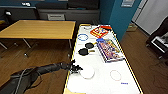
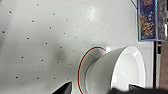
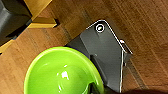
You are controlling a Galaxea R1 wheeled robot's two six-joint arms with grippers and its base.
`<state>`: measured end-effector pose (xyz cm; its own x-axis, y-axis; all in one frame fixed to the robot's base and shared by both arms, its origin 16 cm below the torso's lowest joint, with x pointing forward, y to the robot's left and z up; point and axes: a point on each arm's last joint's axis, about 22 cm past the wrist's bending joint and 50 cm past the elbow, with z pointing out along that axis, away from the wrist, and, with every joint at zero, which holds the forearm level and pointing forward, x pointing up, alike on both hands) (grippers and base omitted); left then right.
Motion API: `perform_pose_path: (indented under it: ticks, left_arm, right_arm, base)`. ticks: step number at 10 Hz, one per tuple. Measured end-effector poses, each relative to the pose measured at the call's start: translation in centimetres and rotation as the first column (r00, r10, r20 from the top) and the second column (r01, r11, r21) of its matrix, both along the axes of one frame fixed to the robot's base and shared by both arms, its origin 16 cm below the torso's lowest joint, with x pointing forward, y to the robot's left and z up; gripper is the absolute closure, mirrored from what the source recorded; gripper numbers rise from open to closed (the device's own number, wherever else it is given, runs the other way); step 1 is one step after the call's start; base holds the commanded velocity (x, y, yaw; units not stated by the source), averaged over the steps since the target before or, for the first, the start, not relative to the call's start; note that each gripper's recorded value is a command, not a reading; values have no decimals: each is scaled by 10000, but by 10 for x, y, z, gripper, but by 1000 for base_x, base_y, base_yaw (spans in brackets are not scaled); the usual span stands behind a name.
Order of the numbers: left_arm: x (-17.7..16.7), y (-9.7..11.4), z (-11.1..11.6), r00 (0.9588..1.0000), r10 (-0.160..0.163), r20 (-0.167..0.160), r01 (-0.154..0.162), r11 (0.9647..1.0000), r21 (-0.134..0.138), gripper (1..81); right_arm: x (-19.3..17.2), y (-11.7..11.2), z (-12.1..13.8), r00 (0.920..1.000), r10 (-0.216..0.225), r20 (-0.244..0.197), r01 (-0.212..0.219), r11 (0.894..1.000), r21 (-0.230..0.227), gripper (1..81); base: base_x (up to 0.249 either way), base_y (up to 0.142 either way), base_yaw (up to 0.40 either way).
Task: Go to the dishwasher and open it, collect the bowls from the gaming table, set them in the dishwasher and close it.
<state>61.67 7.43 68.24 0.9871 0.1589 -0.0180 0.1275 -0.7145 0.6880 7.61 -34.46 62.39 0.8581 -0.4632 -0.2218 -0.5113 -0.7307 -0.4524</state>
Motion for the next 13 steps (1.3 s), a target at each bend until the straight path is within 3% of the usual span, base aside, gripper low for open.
perform_pose_path:
  ticks: [5,6,7,8,10,12,13]
  left_arm:
    - [4,-41,-15,9996,-297,-38,298,9991,302,10]
    - [3,-51,-18,9994,-331,-103,335,9987,393,811]
    - [-5,-62,-25,9984,-571,-41,572,9974,432,811]
    - [-17,-72,-32,9954,-936,-179,945,9939,564,811]
    - [-32,-77,-34,9915,-1258,-347,1273,9907,478,811]
    - [-20,-67,-8,9884,-1520,61,1518,9879,310,811]
    - [-14,-66,15,9832,-1778,406,1774,9841,125,811]
  right_arm:
    - [-1,-5,-3,10000,1,-36,-1,9999,-102,811]
    - [-1,-8,-6,10000,8,-45,-9,9998,-191,811]
    - [-2,-12,-9,10000,-26,-64,25,9996,-284,811]
    - [-1,-13,-11,10000,-7,-50,5,9995,-325,811]
    - [-1,-9,-15,10000,0,-65,-2,9996,-279,811]
    - [-2,-10,-15,10000,16,-94,-19,9996,-274,811]
    - [-3,-11,-14,9999,23,-107,-26,9996,-286,811]
  base:
    - [0,0,0]
    - [0,0,0]
    - [0,0,0]
    - [0,0,0]
    - [0,0,0]
    - [0,0,0]
    - [0,0,0]
